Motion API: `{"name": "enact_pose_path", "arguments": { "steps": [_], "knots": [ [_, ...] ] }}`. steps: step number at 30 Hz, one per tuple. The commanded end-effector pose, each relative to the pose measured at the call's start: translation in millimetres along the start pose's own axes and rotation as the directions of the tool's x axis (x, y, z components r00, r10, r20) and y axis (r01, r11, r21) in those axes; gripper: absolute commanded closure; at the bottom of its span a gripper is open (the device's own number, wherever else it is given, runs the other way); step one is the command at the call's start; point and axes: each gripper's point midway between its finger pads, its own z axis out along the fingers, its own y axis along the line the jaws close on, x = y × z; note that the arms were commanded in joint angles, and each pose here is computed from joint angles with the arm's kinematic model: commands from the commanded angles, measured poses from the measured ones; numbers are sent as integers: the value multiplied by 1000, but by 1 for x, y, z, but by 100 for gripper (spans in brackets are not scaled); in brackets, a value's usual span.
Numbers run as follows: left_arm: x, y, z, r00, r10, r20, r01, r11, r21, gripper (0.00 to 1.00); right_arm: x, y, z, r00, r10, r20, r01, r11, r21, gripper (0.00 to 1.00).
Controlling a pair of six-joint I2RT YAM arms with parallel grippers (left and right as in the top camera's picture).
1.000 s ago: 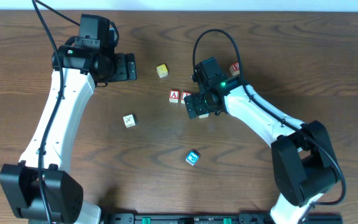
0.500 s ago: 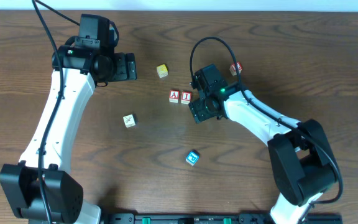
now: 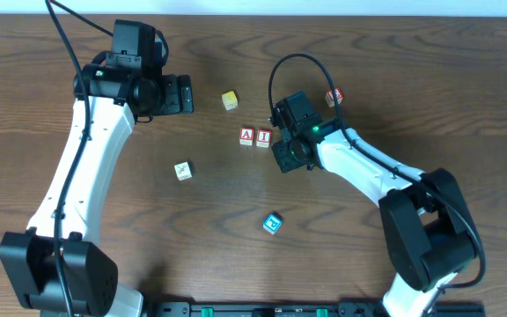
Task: Spell out Ai2
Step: 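Grasp the blue 2 block with the right gripper, then carry the 2 block toward the right of the I block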
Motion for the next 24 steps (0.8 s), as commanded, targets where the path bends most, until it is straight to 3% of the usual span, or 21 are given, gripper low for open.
{"name": "enact_pose_path", "arguments": {
  "steps": [1, 16, 24],
  "knots": [
    [-4, -1, -2, 1000, 21, 11, -21, 1000, 5, 5, 5, 4, 5, 1000, -1, -16, 1, 1000, -3, 55],
    [-4, -1, -2, 1000, 21, 10, -21, 1000, 6, 5, 15, 7, 17, 998, 18, -61, -20, 1000, -21, 59],
    [-4, -1, -2, 1000, 20, 11, -21, 1000, 6, 5, 15, 6, 18, 998, 20, -62, -21, 1000, -20, 69]
  ]
}}
